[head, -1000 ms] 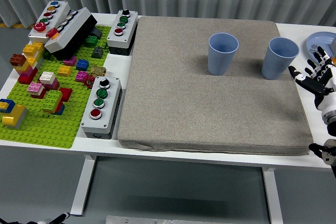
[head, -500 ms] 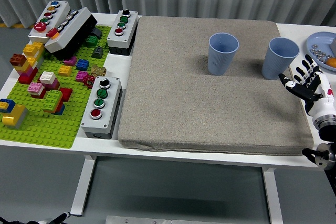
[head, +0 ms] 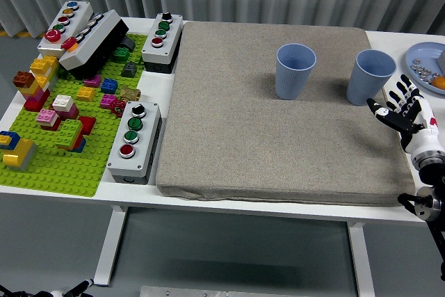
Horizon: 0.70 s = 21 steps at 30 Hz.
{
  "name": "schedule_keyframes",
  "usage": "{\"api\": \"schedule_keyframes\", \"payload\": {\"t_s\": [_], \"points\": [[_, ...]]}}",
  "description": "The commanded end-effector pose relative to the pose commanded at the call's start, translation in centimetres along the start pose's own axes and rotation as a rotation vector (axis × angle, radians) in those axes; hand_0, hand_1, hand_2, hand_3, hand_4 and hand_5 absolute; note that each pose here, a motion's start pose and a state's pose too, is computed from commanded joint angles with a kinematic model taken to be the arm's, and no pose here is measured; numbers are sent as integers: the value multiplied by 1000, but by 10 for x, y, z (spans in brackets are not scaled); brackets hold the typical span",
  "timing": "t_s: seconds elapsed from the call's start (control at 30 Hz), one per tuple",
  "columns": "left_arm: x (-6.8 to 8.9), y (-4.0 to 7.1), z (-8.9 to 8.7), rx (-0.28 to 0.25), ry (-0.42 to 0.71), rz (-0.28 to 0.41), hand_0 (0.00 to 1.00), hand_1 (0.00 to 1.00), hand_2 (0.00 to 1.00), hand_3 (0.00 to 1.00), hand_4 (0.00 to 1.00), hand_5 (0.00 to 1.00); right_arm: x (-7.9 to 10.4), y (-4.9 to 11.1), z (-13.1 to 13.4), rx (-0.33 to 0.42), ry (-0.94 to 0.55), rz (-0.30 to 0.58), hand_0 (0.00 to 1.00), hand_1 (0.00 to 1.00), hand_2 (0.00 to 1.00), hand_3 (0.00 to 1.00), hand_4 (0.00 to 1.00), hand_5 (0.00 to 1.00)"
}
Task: Pick cup pour cup place
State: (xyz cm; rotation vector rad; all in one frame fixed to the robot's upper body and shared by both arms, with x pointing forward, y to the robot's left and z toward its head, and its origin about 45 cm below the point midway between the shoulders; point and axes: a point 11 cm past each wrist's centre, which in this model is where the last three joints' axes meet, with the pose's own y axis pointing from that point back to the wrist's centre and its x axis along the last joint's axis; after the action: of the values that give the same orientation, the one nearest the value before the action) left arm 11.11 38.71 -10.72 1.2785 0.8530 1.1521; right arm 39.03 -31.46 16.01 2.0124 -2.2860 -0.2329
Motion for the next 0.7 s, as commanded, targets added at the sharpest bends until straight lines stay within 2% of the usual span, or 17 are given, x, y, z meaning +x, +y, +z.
{"api": "schedule_keyframes", "payload": {"t_s": [0.7], "points": [[1,0,0,2,-9,3,844,856,890,786,592,998,-9,-10,-2,-13,22,-40,933,930,998,998,819,135]]}}
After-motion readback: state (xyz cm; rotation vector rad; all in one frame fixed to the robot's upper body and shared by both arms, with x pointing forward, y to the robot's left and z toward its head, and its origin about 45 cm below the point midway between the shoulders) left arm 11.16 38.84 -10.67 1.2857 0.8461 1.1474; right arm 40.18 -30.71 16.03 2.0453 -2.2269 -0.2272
